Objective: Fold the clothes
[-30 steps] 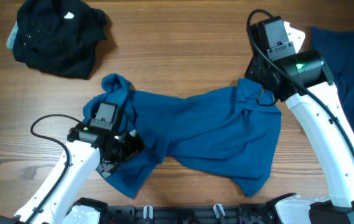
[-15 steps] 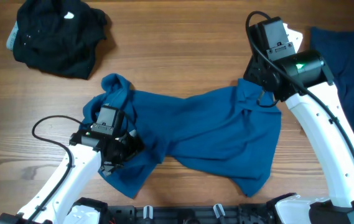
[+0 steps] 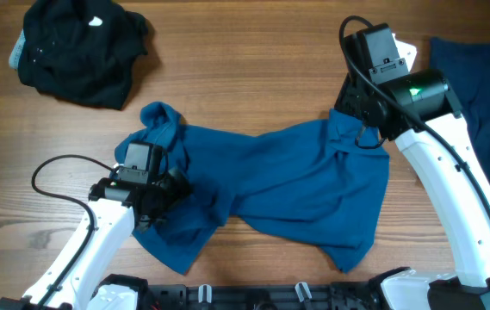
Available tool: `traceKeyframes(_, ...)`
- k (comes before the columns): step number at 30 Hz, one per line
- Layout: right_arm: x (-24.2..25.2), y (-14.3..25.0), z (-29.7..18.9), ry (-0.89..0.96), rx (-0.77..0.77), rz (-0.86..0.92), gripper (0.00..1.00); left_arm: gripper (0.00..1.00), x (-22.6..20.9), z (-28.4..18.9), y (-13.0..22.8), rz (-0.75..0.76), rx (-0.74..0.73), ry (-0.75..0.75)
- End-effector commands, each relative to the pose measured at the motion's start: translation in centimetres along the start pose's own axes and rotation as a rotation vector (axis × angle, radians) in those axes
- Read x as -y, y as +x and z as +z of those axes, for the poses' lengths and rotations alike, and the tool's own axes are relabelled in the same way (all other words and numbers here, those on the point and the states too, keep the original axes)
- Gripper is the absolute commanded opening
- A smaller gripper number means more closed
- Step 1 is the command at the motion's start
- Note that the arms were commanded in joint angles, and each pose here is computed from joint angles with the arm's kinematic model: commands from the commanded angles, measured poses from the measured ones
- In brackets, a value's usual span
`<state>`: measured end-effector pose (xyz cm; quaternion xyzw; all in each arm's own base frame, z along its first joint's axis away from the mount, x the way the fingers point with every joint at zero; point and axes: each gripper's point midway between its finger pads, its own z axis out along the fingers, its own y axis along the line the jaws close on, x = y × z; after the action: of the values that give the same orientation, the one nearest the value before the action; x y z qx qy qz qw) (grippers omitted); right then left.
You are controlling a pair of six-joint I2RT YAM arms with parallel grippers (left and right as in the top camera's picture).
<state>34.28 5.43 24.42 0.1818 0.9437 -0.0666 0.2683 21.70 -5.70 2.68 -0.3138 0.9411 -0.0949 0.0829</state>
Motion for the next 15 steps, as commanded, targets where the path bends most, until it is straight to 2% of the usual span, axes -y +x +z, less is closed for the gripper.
traceKeyframes(1,-0.2,-0.3,-0.8,-0.030,0.012,-0.002,0.65,0.98,-0.3,0.5,0.1,0.006,-0.018,-0.013)
traceKeyframes(8,-0.5,-0.3,-0.8,-0.043,0.011,0.000,0.66,1.00,0.5,2.4,1.4,-0.002,-0.122,0.011)
traceKeyframes(12,-0.5,-0.3,-0.8,-0.044,0.012,0.000,0.66,0.98,0.5,2.8,1.4,-0.003,-0.132,0.011)
traceKeyframes(15,-0.6,-0.4,-0.7,-0.044,0.012,0.000,0.65,0.86,0.5,2.8,1.4,-0.003,-0.132,0.011)
